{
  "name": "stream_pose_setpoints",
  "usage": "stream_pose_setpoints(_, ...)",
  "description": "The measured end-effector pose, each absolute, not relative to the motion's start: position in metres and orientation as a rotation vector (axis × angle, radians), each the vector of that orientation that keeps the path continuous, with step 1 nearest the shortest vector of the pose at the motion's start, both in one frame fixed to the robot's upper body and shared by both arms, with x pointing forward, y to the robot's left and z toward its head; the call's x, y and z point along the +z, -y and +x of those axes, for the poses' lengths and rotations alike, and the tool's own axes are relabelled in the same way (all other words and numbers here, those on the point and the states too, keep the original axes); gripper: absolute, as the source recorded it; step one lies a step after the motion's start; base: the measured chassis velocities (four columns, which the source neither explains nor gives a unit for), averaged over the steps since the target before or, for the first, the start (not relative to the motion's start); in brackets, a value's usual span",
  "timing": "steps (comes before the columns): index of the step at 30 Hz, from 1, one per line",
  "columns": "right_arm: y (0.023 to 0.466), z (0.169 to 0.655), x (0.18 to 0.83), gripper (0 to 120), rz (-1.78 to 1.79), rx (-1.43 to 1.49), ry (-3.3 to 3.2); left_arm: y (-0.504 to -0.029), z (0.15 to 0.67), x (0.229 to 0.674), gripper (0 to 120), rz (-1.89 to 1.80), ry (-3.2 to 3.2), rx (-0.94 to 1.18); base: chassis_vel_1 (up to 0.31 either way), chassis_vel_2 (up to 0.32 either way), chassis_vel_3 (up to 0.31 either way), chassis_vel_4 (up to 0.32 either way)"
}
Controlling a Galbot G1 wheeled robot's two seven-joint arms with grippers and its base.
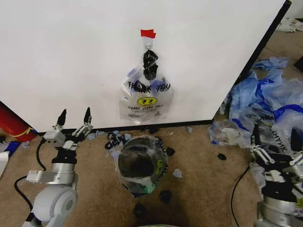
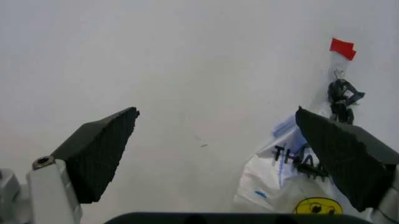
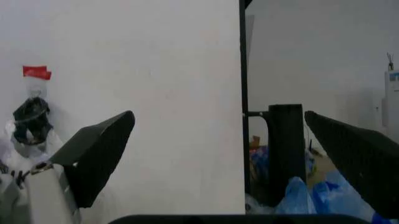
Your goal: Pick up the garbage bag from the wall and place it over the trash bin.
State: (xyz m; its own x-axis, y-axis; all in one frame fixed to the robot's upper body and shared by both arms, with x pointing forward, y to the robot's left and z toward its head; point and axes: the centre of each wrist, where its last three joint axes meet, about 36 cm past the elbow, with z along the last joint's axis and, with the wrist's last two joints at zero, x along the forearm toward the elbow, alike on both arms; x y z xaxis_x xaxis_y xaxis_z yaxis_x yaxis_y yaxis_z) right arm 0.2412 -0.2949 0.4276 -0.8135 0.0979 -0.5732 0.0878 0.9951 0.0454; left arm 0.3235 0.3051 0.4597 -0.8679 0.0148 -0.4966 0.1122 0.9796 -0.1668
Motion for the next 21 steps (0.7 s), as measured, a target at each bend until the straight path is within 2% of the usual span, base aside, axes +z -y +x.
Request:
stream_pose_setpoints(7, 0.292, 0.244, 0.404, 100, 0.134, 0.011, -2.566, -0.318, 0.323, 0.449, 100, 0.057, -2.614, -0.232, 0.0, 0.0, 0.0, 0.0)
stream_pose_setpoints(21, 0.292, 0.248, 0.401, 100, 0.122, 0.013, -2.575, -0.315, 0.325, 0.448, 100, 0.067, -2.614, -0.245, 0.0, 0.0, 0.0, 0.0)
